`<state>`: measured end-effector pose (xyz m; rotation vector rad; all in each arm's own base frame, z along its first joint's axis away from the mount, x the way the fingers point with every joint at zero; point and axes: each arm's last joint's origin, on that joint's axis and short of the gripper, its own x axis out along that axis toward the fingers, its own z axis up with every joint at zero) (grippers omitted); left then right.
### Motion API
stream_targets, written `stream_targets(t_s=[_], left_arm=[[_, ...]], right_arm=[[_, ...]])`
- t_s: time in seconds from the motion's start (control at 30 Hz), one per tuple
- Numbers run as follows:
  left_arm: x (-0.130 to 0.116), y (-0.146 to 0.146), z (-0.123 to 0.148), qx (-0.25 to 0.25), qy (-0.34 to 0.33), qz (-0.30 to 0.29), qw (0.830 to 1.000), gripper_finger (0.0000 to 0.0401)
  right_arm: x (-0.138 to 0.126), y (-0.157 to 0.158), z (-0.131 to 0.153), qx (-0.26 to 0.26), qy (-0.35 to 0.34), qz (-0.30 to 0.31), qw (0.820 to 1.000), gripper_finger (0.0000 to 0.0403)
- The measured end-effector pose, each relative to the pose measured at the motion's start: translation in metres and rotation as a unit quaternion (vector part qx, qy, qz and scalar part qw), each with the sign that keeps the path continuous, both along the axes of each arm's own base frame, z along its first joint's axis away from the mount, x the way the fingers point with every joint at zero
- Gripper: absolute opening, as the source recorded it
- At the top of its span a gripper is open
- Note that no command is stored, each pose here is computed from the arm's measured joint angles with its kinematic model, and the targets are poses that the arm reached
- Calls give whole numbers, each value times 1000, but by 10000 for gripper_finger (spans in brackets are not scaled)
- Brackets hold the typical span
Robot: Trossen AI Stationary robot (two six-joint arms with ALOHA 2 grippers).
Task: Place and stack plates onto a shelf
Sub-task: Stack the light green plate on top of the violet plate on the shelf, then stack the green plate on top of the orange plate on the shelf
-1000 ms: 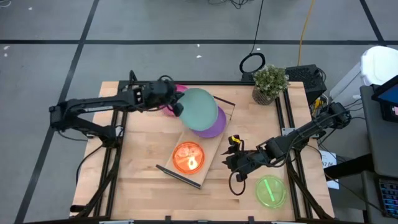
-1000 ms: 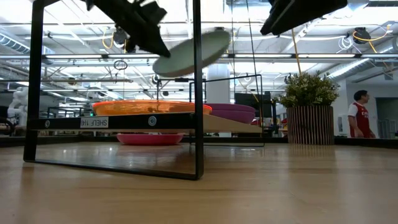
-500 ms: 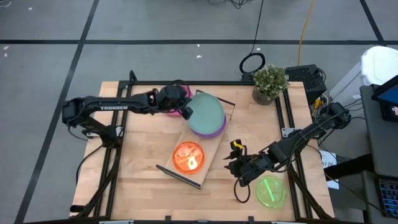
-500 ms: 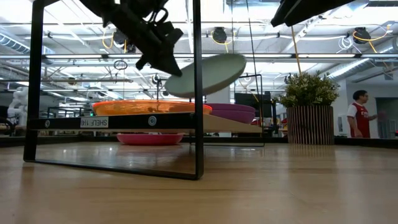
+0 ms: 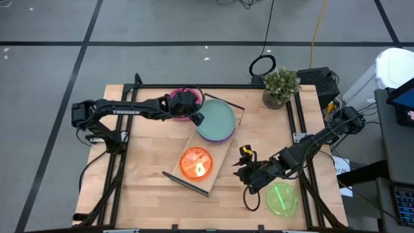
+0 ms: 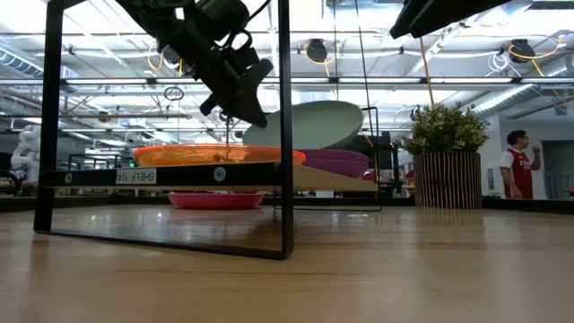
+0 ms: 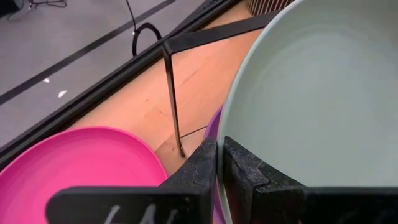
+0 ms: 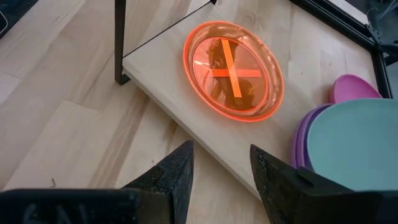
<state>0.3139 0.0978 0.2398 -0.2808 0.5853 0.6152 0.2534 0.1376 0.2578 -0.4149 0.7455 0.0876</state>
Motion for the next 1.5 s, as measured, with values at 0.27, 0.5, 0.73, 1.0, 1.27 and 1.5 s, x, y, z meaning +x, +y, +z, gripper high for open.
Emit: stream_targets(t_s=[0.27, 0.5, 0.73, 1.0, 1.27, 1.5], left_arm=[[0, 0, 0, -17, -10, 15, 1000, 109], [-9, -5, 11, -6, -4, 1, 1000, 137], [-35, -33, 36, 20, 38, -63, 997, 138], [-61, -71, 52, 35, 78, -143, 986, 138], [-69, -98, 60, 40, 72, -195, 977, 138], [-72, -118, 58, 31, 75, -226, 971, 138]], right_arm=[[-1, 1, 0, 9, 0, -7, 1000, 141], [-12, 7, 4, 57, 3, -35, 998, 141], [-34, 22, 2, 131, 37, -93, 986, 141], [-56, 30, -6, 174, 96, -164, 966, 141], [-66, 28, -11, 220, 171, -223, 934, 141], [-75, 23, -18, 184, 235, -213, 930, 141]])
